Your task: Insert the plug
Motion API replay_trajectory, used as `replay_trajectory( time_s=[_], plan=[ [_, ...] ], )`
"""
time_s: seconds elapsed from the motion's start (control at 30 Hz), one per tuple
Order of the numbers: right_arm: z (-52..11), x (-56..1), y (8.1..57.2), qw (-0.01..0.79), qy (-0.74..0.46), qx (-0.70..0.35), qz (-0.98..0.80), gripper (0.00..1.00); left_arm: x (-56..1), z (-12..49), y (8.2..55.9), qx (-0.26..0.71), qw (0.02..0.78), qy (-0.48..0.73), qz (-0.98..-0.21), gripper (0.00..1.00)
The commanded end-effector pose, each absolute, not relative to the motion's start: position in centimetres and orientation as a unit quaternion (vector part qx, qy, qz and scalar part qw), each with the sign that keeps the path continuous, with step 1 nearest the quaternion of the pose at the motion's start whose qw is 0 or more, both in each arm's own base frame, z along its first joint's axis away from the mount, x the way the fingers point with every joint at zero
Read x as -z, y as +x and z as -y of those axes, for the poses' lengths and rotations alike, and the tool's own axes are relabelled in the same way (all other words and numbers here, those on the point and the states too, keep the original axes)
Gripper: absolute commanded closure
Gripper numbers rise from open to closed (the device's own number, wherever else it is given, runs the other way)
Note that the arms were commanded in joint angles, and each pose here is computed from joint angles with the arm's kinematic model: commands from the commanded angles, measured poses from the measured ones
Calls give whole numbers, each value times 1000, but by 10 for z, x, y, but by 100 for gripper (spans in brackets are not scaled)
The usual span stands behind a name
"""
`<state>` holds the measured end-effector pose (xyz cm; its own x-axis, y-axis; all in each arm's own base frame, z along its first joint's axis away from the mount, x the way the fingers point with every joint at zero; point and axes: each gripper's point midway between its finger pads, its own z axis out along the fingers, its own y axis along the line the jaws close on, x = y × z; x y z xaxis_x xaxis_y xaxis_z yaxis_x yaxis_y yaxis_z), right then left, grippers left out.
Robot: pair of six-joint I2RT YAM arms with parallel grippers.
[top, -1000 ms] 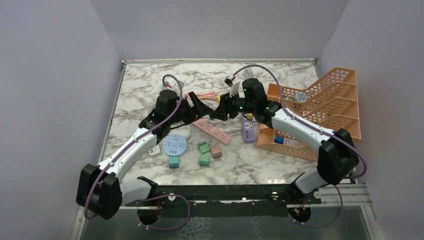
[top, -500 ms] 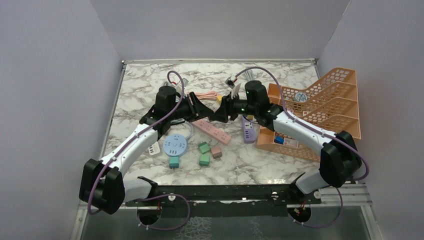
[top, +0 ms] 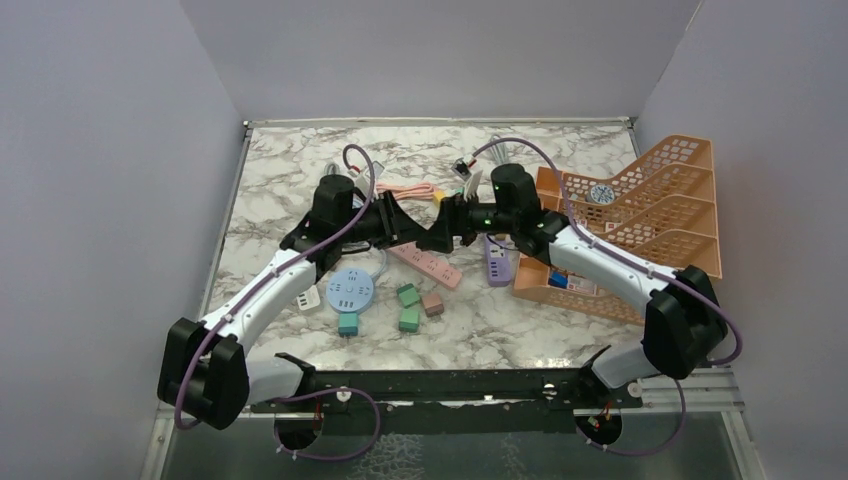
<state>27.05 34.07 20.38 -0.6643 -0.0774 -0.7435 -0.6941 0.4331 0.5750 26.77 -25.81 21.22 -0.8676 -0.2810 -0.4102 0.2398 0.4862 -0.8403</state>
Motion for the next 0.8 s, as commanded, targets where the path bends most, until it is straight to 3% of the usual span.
replay_trajectory(
  time_s=[0.0, 0.37, 0.77],
  plan=[
    [-328, -237, 247, 328, -253, -493, -765, 16, -239, 260, 253, 530, 290, 64, -794, 76],
    [-289, -296, 240, 421, -139, -493, -748, 16, -316, 260, 218, 599, 315, 199, -709, 77],
    [-307, -377, 201, 420, -192, -637, -617, 24, -400, 261, 195, 656, 351, 247, -621, 77]
  ],
)
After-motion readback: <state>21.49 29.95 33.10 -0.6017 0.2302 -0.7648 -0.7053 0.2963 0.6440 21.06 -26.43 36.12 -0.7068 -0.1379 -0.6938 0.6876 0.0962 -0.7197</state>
